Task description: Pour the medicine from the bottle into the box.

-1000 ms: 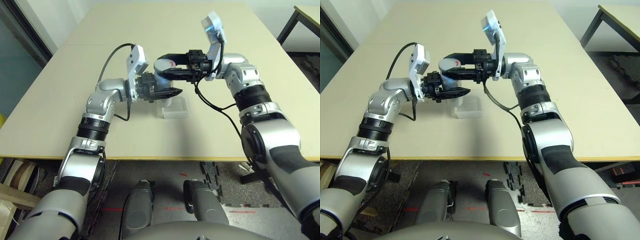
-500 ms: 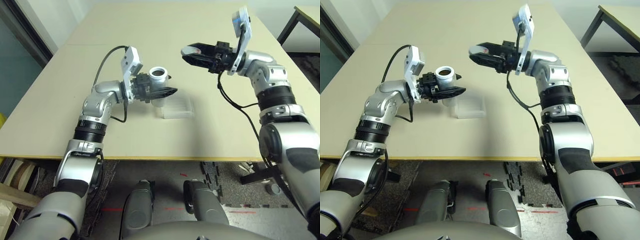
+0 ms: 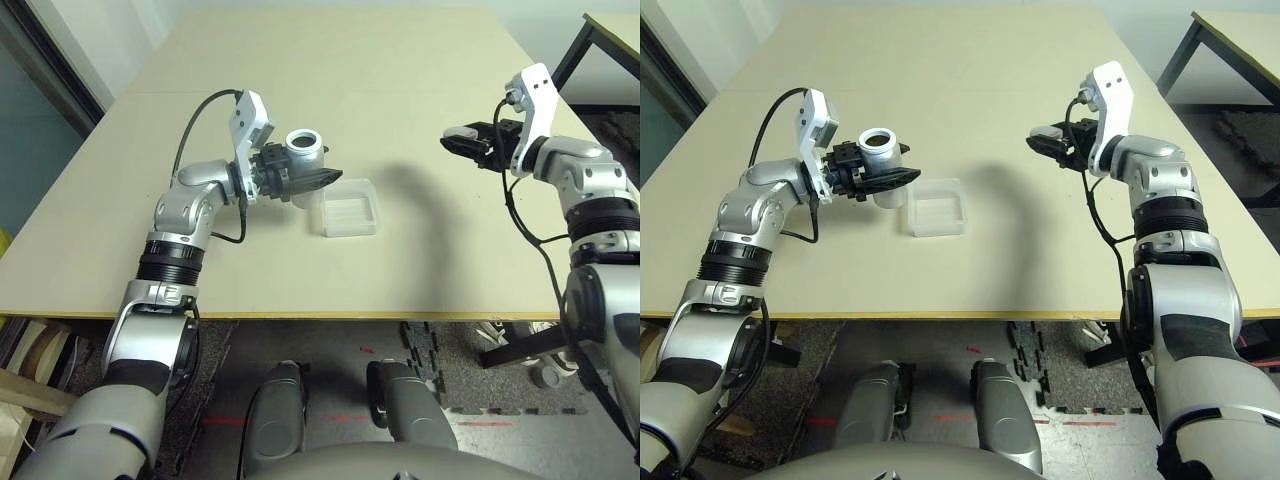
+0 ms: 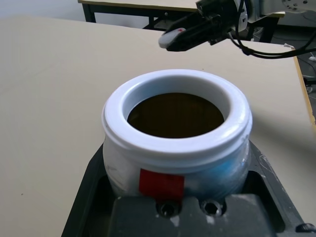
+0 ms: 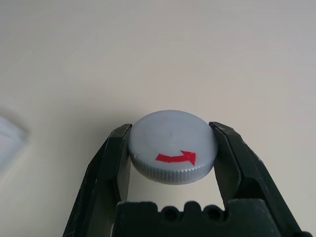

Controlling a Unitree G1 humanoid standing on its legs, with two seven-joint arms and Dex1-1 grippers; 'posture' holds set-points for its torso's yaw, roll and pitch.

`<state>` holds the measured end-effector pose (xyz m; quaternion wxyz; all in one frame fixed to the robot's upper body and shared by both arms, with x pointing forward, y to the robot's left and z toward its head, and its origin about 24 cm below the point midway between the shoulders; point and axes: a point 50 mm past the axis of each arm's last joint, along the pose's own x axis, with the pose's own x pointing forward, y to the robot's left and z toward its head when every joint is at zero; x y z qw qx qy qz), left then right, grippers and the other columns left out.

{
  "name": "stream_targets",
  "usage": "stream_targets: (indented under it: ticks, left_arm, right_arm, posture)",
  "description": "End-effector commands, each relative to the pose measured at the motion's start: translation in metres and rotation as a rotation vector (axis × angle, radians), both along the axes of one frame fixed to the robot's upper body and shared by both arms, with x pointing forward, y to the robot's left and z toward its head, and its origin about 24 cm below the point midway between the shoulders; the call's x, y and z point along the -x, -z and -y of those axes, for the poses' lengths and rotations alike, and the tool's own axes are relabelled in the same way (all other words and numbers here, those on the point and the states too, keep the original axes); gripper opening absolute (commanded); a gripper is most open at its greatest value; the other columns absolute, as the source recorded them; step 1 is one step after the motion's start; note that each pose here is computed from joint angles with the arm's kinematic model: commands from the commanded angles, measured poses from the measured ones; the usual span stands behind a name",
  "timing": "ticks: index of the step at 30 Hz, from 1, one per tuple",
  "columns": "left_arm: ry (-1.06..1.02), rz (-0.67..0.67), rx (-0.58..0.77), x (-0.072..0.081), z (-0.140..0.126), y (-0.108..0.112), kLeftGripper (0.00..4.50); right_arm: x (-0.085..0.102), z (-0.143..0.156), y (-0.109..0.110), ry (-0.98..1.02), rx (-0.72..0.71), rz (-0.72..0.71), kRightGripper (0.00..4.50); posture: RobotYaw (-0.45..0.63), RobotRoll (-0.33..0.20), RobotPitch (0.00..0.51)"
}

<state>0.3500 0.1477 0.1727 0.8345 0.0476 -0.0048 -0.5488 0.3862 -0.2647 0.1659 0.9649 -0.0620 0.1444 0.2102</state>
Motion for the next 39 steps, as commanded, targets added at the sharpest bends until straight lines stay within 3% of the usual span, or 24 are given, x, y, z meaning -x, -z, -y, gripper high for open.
stream_targets:
  ticks: [1,9,15,23,30,39]
  left_arm:
    - [-0.021,0.019,-0.006,-0.003,0.000,-0.003,2.72]
    - [-0.037,0.025,-0.003,-0.004,-0.002,-0.003,2.72]
    - [-0.047,0.025,-0.004,-0.004,-0.005,-0.003,2.72]
    - [-0.065,0.025,-0.013,-0.007,-0.008,-0.003,2.72]
    - [-0.093,0.022,-0.028,-0.011,-0.014,-0.004,2.72]
    - [-0.128,0.032,-0.044,-0.015,-0.023,-0.005,2.72]
  right_arm:
    - [0.001,0.012,0.000,0.077,0.022,-0.031,2.58]
    - [0.000,0.013,0.005,0.079,0.056,-0.030,2.58]
    - [-0.002,0.009,0.003,0.066,0.042,-0.003,4.49]
    - [-0.003,-0.002,-0.001,-0.012,0.001,0.051,4.50]
    - [0.004,-0.018,-0.012,-0.292,-0.055,0.131,4.50]
    - [0.029,-0.029,-0.013,-0.673,-0.055,0.130,4.50]
  posture:
    - [-0.03,0.000,0.077]
    - [-0.02,0.000,0.083]
    - [-0.02,0.000,0.085]
    - [-0.02,0.000,0.088]
    - [-0.03,0.000,0.091]
    - [-0.03,0.000,0.091]
